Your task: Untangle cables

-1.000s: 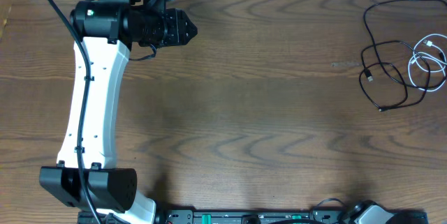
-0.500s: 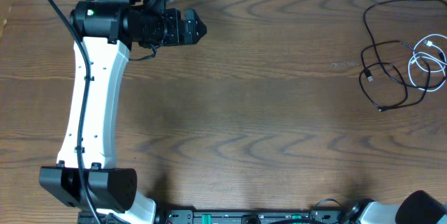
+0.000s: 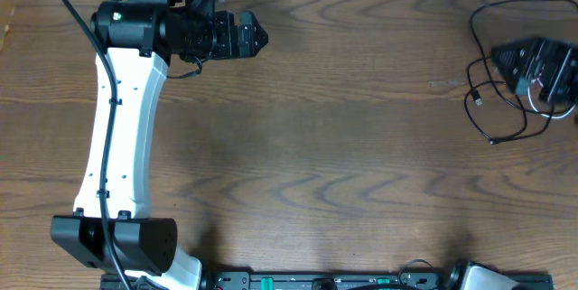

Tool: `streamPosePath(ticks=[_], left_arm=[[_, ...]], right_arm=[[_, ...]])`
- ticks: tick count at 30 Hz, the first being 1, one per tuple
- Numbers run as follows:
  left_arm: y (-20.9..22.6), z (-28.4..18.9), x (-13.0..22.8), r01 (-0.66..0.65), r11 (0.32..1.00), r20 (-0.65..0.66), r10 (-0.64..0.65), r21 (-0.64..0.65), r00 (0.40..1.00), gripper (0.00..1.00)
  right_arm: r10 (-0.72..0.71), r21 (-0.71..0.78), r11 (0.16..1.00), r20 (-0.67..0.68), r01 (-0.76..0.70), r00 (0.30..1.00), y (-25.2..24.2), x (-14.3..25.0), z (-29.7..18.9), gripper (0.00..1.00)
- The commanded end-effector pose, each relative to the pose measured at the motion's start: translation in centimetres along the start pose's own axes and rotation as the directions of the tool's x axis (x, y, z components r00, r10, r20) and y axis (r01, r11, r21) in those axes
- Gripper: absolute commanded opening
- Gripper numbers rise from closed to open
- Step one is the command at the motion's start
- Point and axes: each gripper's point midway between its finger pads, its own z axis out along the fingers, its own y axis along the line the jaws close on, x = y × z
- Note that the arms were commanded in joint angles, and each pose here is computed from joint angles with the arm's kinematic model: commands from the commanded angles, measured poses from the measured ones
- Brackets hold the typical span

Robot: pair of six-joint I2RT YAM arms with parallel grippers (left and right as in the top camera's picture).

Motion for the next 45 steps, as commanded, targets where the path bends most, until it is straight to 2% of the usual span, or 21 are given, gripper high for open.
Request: streamPosePath(ticks=[1,12,17,22,28,38,45], left_arm=[[0.1,-0.1,0.0,0.002,1.000,0.001,-0.002,-0.009,1.000,0.99],[0.1,-0.1,0.0,0.002,1.000,0.001,-0.002,-0.009,1.000,0.99],[0.1,-0.1,0.0,0.002,1.000,0.001,-0.002,-0.009,1.000,0.99],[0.1,-0.1,0.0,0.002,1.000,0.001,-0.002,-0.009,1.000,0.99],[0.1,-0.1,0.0,0.002,1.000,0.001,-0.002,-0.009,1.000,0.99],[0.1,-0.1,0.0,0.002,1.000,0.001,-0.002,-0.009,1.000,1.00],[0.1,-0.1,0.0,0.002,1.000,0.001,-0.002,-0.009,1.000,1.00]], right_arm=[[0.028,-0.025,0.999,0.006,-0.028,1.000,1.8,1.2,-1.7,0.99],[0.068,0.087,0.994,-0.085,-0.061,0.994,0.6,4.4,-2.6,0.99],[-0.056,0.070,0.995,-0.115,0.065,0.992,0.9,5.2,-2.8,0.99],[-0.254,0.117,0.960,-0.013,0.254,0.967,1.2,4.4,-1.6,0.99],[-0.426,0.144,0.903,0.188,0.404,0.885,2.2,5.1,0.2,0.99],[-0.397,0.177,0.918,0.449,0.356,0.800,0.1,10.7,2.0,0.99],[-0.424,0.171,0.902,0.523,0.396,0.739,-1.2,14.2,5.4,0.99]])
